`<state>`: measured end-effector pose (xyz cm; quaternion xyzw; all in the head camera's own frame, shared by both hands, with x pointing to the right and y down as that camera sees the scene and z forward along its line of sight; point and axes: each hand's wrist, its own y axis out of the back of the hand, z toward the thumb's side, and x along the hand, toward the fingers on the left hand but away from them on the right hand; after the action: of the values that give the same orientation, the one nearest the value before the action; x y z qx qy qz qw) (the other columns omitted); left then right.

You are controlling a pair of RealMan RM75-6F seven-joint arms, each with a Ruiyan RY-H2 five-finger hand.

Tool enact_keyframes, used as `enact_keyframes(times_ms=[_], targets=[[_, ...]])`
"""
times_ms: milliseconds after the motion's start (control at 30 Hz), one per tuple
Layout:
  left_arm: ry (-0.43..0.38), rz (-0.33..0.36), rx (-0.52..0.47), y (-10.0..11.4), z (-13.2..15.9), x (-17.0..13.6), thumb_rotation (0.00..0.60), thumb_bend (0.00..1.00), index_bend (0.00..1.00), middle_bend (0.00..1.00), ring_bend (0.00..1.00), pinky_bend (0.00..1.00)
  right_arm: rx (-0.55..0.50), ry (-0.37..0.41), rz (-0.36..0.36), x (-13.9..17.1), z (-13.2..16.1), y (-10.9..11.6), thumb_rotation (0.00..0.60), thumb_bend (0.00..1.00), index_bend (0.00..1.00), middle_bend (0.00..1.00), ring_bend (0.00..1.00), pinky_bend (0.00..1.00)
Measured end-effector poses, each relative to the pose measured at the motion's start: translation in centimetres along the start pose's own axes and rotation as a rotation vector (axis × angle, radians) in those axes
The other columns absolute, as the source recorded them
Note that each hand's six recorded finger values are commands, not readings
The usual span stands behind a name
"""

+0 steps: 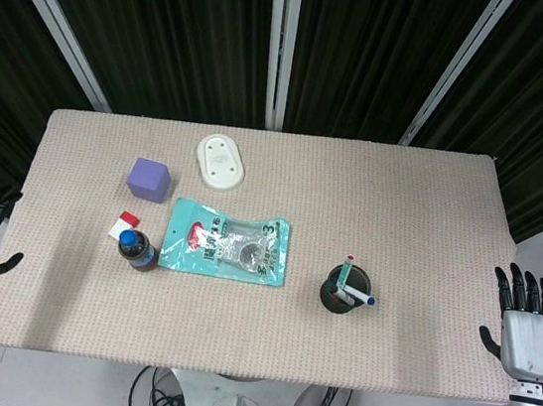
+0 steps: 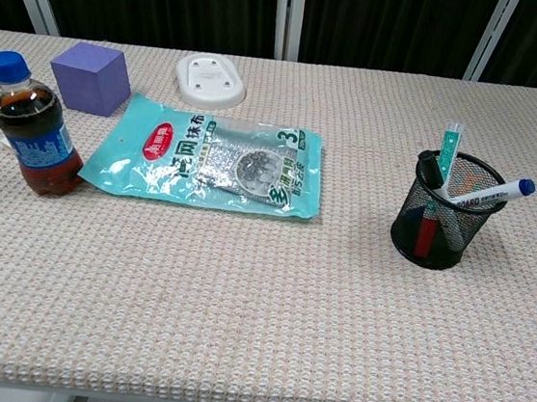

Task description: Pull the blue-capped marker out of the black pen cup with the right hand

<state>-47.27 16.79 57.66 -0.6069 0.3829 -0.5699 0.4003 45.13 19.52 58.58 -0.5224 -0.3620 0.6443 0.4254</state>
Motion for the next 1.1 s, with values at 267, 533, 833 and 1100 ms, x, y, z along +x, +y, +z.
enact_keyframes(times_ms=[267,533,833,1100], targets=[[-0.003,-0.009,-0.010,-0.2,0.2,-0.3,0.600,0.20,0.09,0.03,0.00,0.08,-0.009,0.015,0.008,0.1,0.4,-0.1,0.600,0.15,0.00,0.00,0.00,0.00],[-0.018,0.003,-0.003,0.2,0.9,-0.6,0.600,0.20,0.09,0.03,0.00,0.08,-0.072,0.133,-0.052,-0.2,2.8,0.3,0.600,0.15,0.01,0.00,0.00,0.00],[-0.012,-0.011,-0.006,-0.4,1.1,-1.1,0.600,0.20,0.09,0.03,0.00,0.08,-0.103,0.285,-0.035,-1.2,8.3,-0.9,0.600,0.16,0.17,0.00,0.00,0.00],[-0.004,-0.014,0.001,-0.1,0.9,-1.0,0.600,0.20,0.09,0.03,0.00,0.08,-0.147,0.343,-0.030,-1.8,11.7,-1.9,0.600,0.18,0.26,0.00,0.00,0.00]])
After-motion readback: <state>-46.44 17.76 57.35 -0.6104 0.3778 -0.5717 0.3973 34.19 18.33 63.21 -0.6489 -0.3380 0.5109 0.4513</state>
